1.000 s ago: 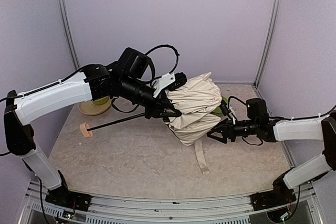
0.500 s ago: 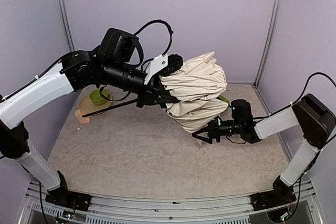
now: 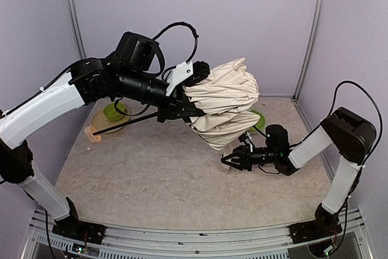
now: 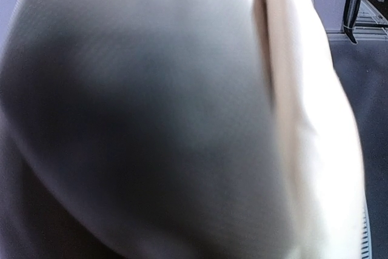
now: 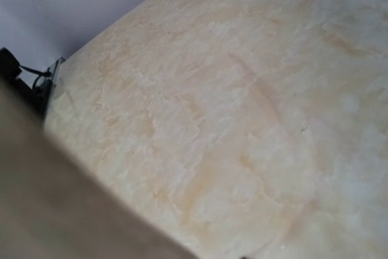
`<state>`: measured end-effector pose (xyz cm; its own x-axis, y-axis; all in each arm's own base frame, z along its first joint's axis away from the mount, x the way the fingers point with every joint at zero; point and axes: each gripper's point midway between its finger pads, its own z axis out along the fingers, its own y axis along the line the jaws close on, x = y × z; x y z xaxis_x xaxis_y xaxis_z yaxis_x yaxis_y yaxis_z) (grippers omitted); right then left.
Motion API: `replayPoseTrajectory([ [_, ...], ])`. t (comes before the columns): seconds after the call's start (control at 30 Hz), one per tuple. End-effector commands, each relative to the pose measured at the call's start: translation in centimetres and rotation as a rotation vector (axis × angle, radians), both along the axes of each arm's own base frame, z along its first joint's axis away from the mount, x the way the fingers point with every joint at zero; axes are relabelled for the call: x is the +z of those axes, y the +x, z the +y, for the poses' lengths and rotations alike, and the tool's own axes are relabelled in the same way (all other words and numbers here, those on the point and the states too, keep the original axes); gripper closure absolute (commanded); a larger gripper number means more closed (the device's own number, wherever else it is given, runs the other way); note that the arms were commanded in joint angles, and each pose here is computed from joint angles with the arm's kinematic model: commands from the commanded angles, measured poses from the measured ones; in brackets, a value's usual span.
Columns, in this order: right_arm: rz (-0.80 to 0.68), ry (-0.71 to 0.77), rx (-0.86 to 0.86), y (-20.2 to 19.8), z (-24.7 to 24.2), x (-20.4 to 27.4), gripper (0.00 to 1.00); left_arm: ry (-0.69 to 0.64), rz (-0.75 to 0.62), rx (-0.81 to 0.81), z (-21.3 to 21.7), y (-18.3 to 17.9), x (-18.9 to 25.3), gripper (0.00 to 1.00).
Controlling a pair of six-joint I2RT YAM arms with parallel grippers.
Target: Put away the umbrella
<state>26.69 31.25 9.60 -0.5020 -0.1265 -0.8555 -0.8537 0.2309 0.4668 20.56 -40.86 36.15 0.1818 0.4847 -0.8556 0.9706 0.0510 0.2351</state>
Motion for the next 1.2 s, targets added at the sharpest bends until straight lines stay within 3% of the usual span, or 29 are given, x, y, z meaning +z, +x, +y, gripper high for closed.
replayPoseTrajectory([
  [0.0, 0.030, 0.024, -0.010, -0.5, 0.1, -0.4, 0.75, -0.113, -0.065, 0.027, 0.9, 0.2, 4.7, 1.00],
  [0.17, 0.013, 0.055, 0.004, -0.9, 1.0, 0.0, 0.85, -0.123, -0.056, 0.026, 1.0, 0.3, 4.8, 1.00],
  [0.27, 0.020, 0.056, 0.021, -1.0, 1.5, -0.3, 1.00, -0.133, -0.062, 0.046, 1.2, 0.6, 5.2, 1.00],
  [0.3, 0.034, 0.055, 0.030, -1.2, 1.6, -0.5, 1.00, -0.145, -0.066, 0.075, 1.4, 1.3, 5.6, 1.00],
  [0.37, 0.057, 0.047, 0.057, -2.0, 1.9, -0.5, 1.00, -0.175, -0.046, 0.196, 2.6, 4.2, 5.9, 1.00],
  [0.43, 0.047, 0.034, 0.115, -4.0, 2.4, 0.2, 1.00, -0.201, 0.017, 0.358, 5.2, 9.3, 5.1, 1.00],
  [0.57, -0.054, 0.027, 0.353, -11.1, 5.3, 5.3, 1.00, -0.101, 0.139, 0.621, 9.4, 18.9, -3.2, 1.00],
  [0.67, -0.187, 0.091, 0.488, -14.6, 6.9, 12.9, 1.00, 0.034, 0.223, 0.632, 8.1, 20.7, -10.8, 1.00],
  [0.8, -0.502, 0.275, 0.468, -15.0, 6.1, 25.0, 1.00, 0.192, 0.272, 0.535, 4.8, 18.7, -18.7, 1.00],
  [0.9, -0.650, 0.338, 0.307, -12.4, 4.8, 31.2, 1.00, 0.309, 0.285, 0.374, 2.1, 14.0, -23.1, 1.00],
  [1.03, -0.665, 0.378, -0.033, -5.1, 0.4, 34.5, 1.00, 0.394, 0.313, 0.085, -0.8, 6.0, -26.6, 1.00],
  [1.17, -0.573, 0.336, -0.306, 2.0, -3.6, 32.1, 1.00, 0.449, 0.339, -0.158, -2.1, -0.8, -28.6, 1.00],
])
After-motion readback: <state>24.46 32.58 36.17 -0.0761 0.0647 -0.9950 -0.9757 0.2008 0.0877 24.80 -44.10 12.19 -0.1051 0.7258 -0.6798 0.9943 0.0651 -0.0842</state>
